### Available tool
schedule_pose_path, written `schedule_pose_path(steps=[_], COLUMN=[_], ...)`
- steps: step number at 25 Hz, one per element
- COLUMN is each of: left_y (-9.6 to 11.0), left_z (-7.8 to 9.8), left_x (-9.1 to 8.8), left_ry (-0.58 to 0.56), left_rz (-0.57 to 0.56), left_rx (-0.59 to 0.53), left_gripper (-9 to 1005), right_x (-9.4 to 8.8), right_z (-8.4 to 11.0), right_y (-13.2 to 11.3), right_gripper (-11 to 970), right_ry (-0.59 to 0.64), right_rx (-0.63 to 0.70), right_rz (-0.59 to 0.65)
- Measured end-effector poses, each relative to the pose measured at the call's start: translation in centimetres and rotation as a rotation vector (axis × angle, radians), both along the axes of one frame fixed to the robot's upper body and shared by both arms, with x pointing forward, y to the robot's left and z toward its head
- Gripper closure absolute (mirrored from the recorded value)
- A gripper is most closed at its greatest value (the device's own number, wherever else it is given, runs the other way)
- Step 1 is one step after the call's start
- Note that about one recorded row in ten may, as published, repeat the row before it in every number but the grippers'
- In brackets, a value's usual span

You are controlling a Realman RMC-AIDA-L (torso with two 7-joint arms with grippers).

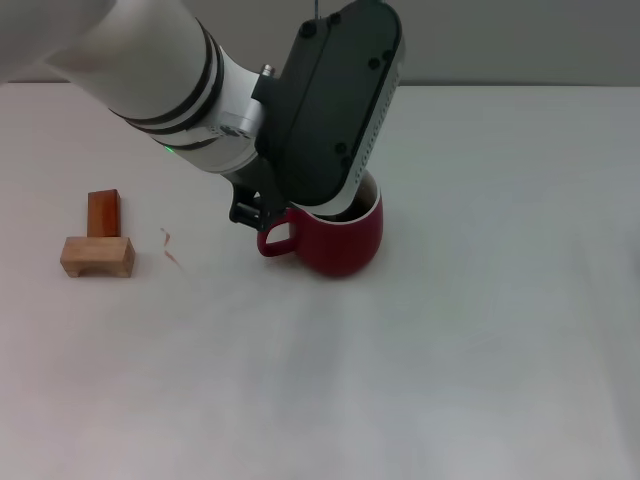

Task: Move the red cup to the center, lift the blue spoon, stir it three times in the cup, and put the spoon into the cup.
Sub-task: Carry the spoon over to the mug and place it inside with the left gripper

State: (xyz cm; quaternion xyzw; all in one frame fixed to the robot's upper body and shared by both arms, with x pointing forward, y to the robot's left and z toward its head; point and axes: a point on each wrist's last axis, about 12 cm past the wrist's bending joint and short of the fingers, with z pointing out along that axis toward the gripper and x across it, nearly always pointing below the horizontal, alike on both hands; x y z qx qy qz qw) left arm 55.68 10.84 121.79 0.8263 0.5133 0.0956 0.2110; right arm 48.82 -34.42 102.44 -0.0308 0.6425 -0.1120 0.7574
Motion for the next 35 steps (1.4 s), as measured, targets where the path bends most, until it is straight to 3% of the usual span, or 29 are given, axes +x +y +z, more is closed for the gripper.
schedule_pose_path(steps=[16, 35], left_y=[-1.3, -1.2], left_z=[-0.1, -0.8], left_x=[-0.4, 1.0], left_ry=[-0.001, -0.038], left_rz=[-0.042, 0.009], left_rx=[-0.074, -0.115], left_gripper=[852, 851], right_x=[-0.4, -0.9], right_z=[-0.2, -0.2], right_y=[-0.1, -0.3], right_gripper=[238, 239], right_ry=[0.008, 0.0], right_rx=[0.004, 0.0], right_rz=[-0.003, -0.009])
